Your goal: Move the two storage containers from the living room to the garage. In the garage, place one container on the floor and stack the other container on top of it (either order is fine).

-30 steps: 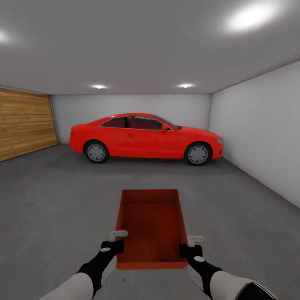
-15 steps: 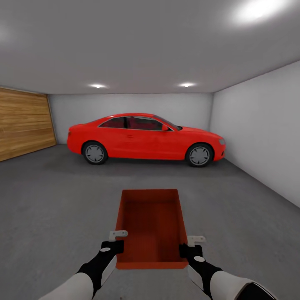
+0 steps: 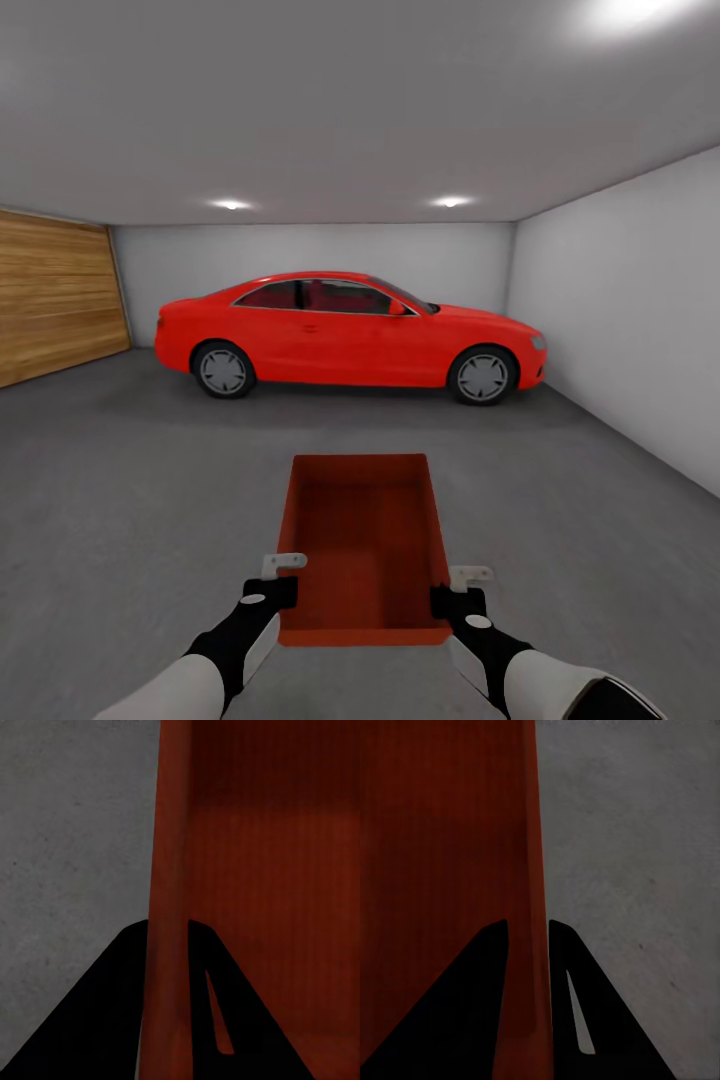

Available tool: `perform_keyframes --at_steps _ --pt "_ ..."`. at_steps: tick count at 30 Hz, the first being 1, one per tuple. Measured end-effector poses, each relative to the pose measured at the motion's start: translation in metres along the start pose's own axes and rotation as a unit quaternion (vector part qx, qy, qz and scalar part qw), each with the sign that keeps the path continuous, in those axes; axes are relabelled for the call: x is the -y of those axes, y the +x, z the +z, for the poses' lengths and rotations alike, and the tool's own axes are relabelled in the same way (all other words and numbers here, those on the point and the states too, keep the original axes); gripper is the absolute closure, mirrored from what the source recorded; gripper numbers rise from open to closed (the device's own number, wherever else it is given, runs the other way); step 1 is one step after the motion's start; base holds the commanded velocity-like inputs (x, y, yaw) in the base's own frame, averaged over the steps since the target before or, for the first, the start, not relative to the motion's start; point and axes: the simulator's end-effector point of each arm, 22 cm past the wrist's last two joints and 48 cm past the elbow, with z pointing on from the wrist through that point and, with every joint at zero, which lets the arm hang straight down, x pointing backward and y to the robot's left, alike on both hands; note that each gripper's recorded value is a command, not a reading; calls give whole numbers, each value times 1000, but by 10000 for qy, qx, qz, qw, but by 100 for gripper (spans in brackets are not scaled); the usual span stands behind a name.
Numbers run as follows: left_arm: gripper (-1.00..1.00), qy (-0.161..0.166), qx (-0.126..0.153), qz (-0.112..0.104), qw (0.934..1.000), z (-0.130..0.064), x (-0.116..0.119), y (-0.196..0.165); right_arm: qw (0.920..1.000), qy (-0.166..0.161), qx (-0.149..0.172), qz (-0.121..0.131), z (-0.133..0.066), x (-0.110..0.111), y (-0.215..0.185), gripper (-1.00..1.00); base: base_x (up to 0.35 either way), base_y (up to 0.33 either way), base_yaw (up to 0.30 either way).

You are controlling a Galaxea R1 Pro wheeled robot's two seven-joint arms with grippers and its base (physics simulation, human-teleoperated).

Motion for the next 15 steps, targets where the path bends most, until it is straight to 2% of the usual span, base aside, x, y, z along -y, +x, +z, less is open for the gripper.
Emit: perform_keyframes --at_steps 15 --pt "100 -4 -5 -3 10000 0 0 0 10000 -1 -8 -4 0 0 0 100 321 0 0"
